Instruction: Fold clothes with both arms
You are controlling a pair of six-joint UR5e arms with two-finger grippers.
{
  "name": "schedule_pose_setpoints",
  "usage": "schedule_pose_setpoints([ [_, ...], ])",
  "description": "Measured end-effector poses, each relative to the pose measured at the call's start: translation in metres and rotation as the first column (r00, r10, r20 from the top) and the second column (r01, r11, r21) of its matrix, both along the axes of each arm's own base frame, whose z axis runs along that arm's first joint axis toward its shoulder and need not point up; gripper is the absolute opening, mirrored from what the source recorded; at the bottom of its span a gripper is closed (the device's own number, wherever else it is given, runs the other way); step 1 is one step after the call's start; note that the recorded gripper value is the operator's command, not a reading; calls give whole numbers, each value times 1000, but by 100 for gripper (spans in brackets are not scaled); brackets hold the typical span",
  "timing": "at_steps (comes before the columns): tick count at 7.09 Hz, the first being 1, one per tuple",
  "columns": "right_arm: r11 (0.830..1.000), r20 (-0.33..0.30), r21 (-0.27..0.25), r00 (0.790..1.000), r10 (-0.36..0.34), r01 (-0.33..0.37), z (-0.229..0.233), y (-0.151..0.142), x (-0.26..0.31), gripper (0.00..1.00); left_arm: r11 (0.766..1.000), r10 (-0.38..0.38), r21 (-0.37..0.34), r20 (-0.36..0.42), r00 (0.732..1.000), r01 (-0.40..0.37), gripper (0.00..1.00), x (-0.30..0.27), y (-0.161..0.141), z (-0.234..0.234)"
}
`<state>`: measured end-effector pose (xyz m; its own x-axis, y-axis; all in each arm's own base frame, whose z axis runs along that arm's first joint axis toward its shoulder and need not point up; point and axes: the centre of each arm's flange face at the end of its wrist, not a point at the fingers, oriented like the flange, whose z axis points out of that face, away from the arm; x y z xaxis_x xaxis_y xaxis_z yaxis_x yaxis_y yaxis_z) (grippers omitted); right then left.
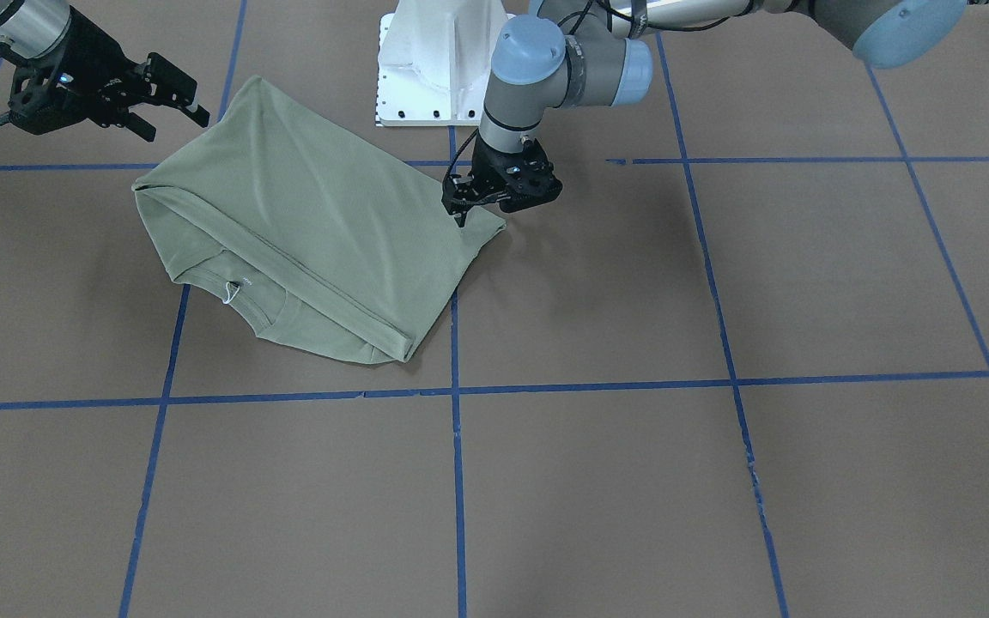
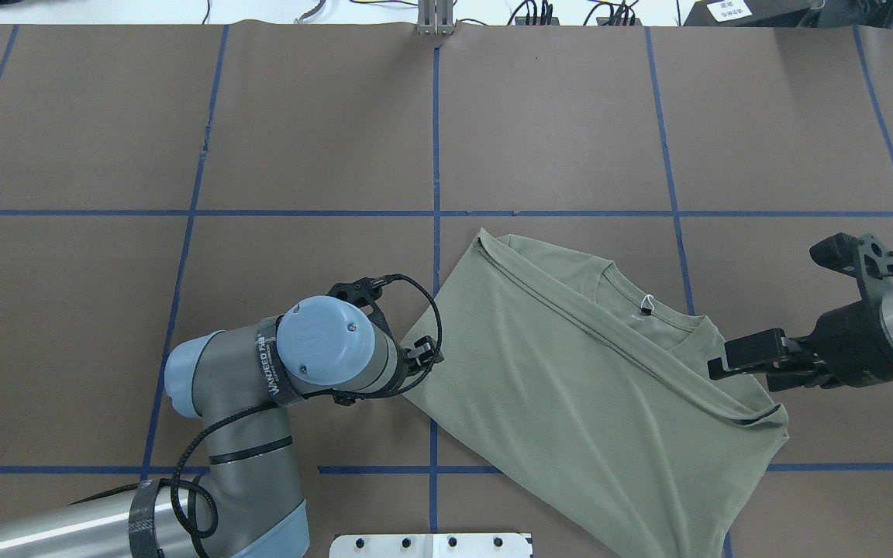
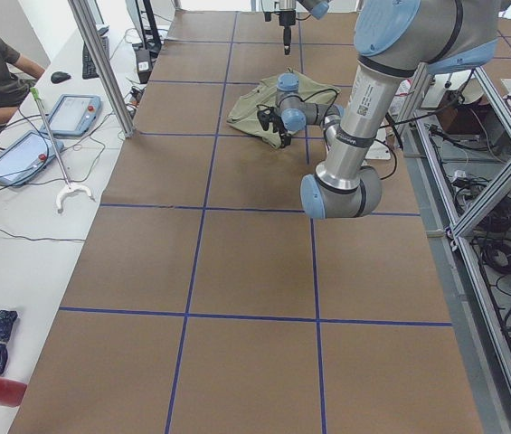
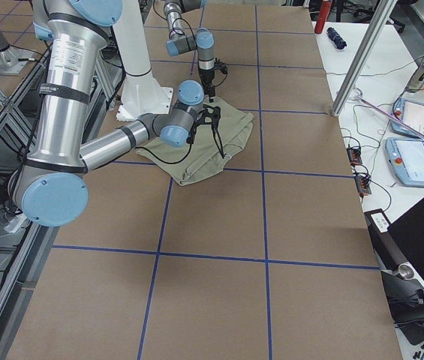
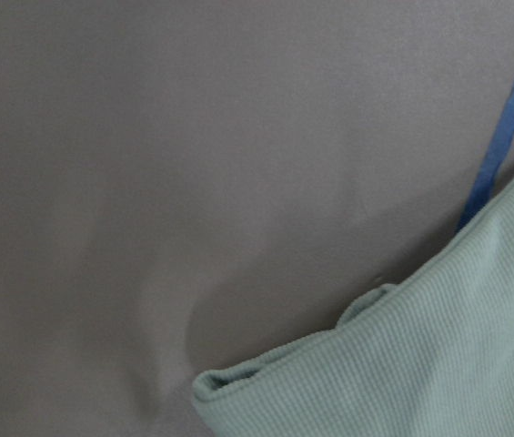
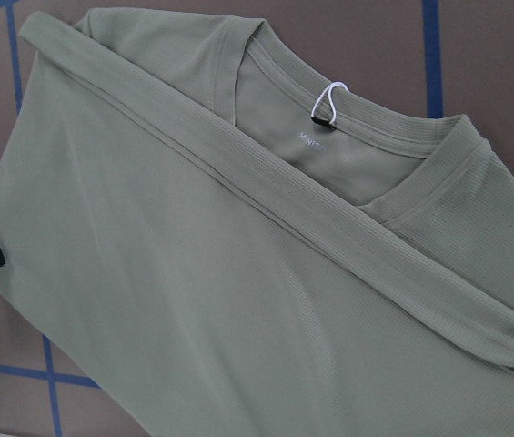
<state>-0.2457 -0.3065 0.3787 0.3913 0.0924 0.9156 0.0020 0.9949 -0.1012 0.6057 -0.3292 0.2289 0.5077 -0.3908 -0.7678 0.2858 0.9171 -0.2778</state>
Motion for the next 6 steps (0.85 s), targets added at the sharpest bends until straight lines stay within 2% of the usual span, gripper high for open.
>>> schedule_pose_setpoints([
  [1,1000,0,0,1000,0,0,0,0,0,100,1000,0,-2,5,1000,0,75,0,0,4],
  [2,1000,0,0,1000,0,0,0,0,0,100,1000,0,-2,7,1000,0,61,0,0,5],
  [3,1000,0,0,1000,1,-1,0,0,0,100,1000,1,-2,7,1000,0,40,0,0,6],
  [5,1000,-3,-1,1000,2,-2,1,-1,0,100,1000,3,-1,5,1000,-3,4,-1,1,5],
  [6,1000,-5,-3,1000,3,-3,3,-1,0,100,1000,3,0,3,1000,-3,0,-1,1,4],
])
